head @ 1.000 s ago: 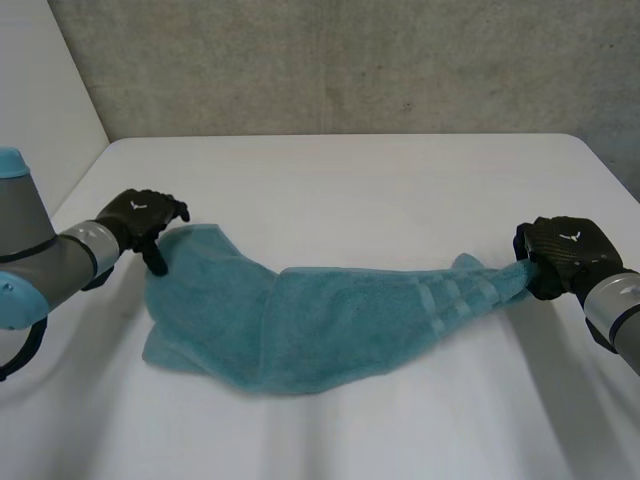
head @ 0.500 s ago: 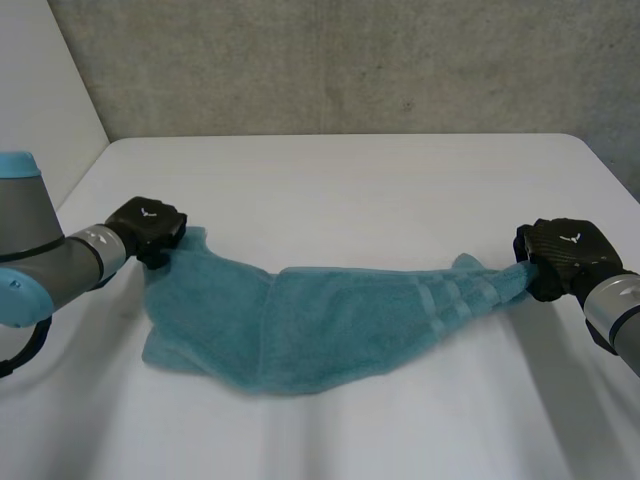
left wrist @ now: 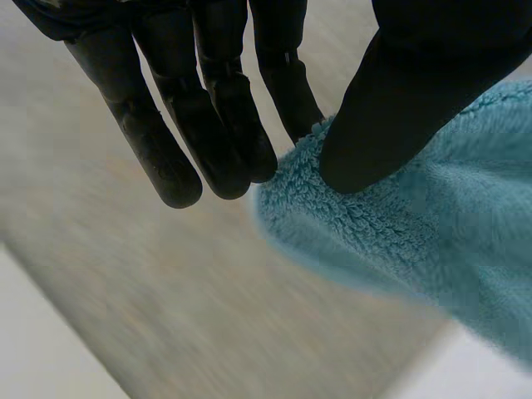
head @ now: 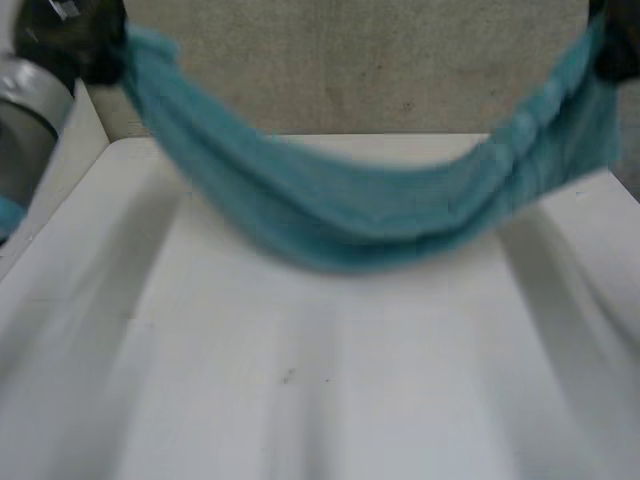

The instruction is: Fold the laundry

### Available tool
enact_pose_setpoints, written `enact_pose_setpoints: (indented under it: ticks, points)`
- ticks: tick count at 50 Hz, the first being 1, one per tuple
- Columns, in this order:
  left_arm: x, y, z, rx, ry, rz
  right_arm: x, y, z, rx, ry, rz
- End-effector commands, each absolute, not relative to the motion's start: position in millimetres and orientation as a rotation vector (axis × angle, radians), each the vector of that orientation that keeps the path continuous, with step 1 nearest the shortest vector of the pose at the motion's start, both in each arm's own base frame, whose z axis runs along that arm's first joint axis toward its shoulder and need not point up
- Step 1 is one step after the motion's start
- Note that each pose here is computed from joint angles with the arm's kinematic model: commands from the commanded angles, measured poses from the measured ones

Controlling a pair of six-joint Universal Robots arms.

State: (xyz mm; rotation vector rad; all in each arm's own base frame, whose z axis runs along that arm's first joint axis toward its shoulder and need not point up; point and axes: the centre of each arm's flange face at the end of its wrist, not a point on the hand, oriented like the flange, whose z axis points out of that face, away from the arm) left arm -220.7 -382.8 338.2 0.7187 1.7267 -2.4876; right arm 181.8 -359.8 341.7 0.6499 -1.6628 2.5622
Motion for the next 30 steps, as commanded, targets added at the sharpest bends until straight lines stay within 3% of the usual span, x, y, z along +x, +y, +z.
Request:
enact_pose_setpoints:
  ticks: [1,4,9,14,18,24,30]
  points:
    - [-213.0,-365.8,394.0,0.377,1.586,-2.736,195.2,-364.4,392.7,0.439,-1.396,2.880]
    - [-213.6,-356.2,368.8,0.399,1.708,-2.676,194.1,-361.7,385.2,0.454,-1.443,2.877]
    - [-215.0,-326.0,300.1,0.473,2.027,-2.452,197.7,-343.7,335.7,0.592,-1.807,2.710]
    - [-200.8,-280.9,228.2,0.506,2.334,-2.138,190.4,-324.4,284.2,0.757,-2.154,2.439]
    - [-190.4,-253.9,197.6,0.511,2.458,-1.977,181.1,-307.3,248.1,0.953,-2.286,2.194]
    - [-185.5,-220.0,173.5,0.554,2.593,-1.791,172.2,-280.6,207.2,1.165,-2.372,1.832]
    - [-183.1,-202.5,187.4,0.567,2.623,-1.758,161.9,-266.2,189.1,1.184,-2.425,1.646]
